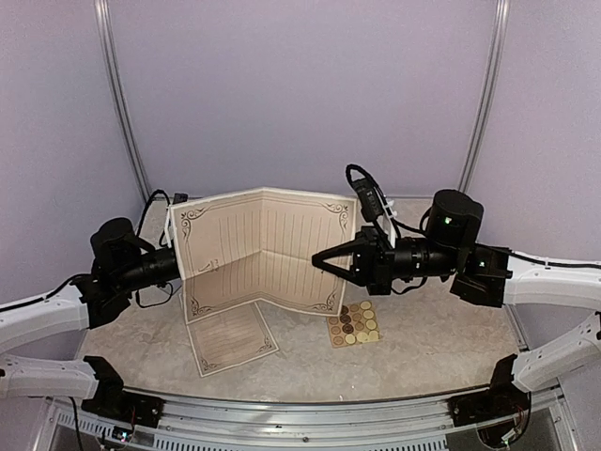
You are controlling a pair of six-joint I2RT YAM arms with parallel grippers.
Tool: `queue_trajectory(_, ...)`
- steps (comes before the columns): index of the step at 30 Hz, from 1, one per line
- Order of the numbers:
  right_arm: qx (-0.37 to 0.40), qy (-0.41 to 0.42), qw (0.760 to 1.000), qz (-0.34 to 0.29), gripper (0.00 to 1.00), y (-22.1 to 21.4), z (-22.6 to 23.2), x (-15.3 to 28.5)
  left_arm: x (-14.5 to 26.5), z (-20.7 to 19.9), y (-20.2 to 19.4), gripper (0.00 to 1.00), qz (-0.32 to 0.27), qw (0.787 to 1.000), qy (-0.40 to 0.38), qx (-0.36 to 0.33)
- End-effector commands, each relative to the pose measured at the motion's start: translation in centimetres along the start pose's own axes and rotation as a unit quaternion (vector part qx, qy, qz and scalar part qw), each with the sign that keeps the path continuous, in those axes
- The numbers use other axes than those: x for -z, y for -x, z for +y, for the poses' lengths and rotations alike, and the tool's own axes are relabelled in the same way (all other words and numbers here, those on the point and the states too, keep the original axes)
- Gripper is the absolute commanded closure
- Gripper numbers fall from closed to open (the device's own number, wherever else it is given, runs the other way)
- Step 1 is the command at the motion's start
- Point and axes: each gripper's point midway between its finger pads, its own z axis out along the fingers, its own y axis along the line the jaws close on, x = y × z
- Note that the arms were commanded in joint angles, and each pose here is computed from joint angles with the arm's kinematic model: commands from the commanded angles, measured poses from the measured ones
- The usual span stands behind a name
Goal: Place the letter into the envelope and seal it
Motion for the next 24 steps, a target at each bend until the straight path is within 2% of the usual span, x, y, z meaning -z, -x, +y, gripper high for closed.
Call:
queue_trajectory(1,-0.014,0.022,1.0,0.002,1.0,0.4,0.4,-1.0,-0.5,-7.4,0.8,0.37,0.003,0.989,-0.129,-0.074)
queue_trajectory(11,-0.031,0.047,0.998,0.024,1.0,-0.3,0.5,-2.0,-1.8,-12.3,-1.2,0.33,0.045,0.973,-0.207,-0.094)
queue_trajectory(17,-0.04,0.034,0.998,0.022,1.0,-0.3,-0.1,-2.1,-2.3,-13.2,-1.9,0.31,0.059,0.968,-0.225,-0.091)
queue_trajectory(24,-0.053,0.007,0.999,0.012,1.0,-0.2,-1.4,-1.6,-1.3,-13.1,-1.6,0.28,0.041,0.972,-0.215,-0.089)
